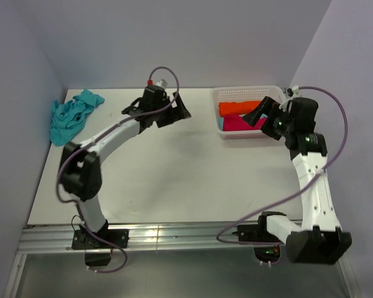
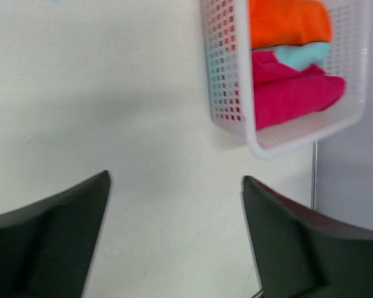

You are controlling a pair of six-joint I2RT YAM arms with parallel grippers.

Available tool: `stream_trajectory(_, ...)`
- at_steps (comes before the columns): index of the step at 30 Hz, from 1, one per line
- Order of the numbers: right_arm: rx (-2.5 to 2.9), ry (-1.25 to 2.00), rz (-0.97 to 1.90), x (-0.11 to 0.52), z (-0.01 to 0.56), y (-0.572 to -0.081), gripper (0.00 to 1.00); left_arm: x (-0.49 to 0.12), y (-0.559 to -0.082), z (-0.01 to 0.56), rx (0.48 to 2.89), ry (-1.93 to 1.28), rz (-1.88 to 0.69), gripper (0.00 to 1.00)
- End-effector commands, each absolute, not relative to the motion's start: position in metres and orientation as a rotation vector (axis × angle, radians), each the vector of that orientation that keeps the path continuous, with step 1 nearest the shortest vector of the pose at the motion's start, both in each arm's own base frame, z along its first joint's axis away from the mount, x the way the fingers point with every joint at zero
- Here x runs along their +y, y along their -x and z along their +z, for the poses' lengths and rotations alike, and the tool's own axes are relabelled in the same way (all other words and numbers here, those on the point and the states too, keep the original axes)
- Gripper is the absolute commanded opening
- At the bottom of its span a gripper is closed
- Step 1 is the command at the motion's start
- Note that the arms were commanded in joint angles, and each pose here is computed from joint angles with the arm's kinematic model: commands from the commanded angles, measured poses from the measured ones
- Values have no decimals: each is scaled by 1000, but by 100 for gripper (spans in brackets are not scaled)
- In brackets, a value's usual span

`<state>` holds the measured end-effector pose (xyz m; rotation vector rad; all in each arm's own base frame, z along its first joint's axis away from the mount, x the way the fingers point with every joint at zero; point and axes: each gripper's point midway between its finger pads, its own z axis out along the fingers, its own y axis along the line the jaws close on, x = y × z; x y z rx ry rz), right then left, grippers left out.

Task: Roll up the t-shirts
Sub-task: Place the rolled tshirt into the container

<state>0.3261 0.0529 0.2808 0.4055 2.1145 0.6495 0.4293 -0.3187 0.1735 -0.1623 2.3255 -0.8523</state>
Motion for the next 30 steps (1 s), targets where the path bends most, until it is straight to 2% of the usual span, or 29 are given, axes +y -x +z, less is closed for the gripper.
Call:
stream_trajectory(1, 2027, -345, 708, 69, 298, -299, 100, -295, -388, 234, 2221, 90, -834, 99)
stream_trajectory(2, 2036, -345, 716, 72, 293, -292, 100, -287, -375, 224, 2249, 90, -823, 100)
stream_trajectory(3, 2043, -352, 726, 74, 285, -278, 100, -278, -361, 244, 2210, 89, -842, 99)
stream_trajectory(5, 2045, -351, 746, 78, 278, -264, 100, -264, -340, 236, 2228, 111, -835, 99)
stream_trajectory(7, 2031, -340, 778, 83, 271, -244, 100, -247, -319, 258, 2167, 137, -850, 100)
stream_trajectory(8, 2043, -338, 790, 87, 262, -237, 100, -238, -307, 244, 2188, 151, -835, 99)
stream_trajectory(9, 2020, -327, 799, 89, 265, -225, 100, -229, -294, 262, 2129, 156, -860, 99)
stream_trajectory(16, 1999, -286, 812, 93, 250, -192, 100, -185, -238, 236, 2104, 247, -847, 100)
stream_trajectory(30, 2012, -230, 831, 100, 244, -182, 100, -154, -210, 211, 2101, 372, -806, 100)
